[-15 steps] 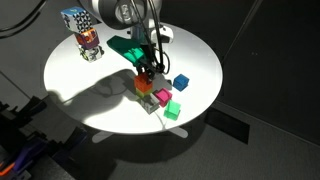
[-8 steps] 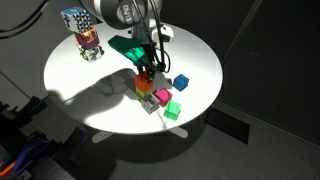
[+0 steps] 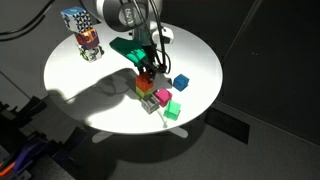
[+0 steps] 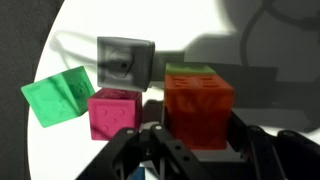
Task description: Put the orange block on the light green block
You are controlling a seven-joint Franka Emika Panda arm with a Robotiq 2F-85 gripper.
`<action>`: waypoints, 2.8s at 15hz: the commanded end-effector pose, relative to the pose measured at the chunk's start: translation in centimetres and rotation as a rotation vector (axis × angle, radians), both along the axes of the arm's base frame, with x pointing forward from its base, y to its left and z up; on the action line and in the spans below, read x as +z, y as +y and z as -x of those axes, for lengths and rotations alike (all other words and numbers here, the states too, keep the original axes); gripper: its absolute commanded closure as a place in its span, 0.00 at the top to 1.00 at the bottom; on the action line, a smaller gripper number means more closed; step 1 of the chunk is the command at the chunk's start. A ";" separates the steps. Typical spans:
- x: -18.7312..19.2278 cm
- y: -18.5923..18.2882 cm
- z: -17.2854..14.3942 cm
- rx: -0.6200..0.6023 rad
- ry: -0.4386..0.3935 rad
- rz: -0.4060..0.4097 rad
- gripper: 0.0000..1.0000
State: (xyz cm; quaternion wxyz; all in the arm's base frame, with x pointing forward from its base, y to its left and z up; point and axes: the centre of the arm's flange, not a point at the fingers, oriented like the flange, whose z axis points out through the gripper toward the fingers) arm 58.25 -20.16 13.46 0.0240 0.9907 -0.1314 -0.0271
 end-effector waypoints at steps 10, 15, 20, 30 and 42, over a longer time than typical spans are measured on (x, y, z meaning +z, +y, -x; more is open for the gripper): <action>1.3 -0.1 1.2 0.022 0.039 -0.025 1.00; 4.3 0.6 2.4 -0.006 0.056 -0.008 1.00; 7.4 1.8 3.4 0.014 0.062 -0.007 1.00; 13.4 6.5 9.1 0.113 0.138 -0.013 1.00; 17.0 8.1 12.9 0.128 0.014 -0.022 1.00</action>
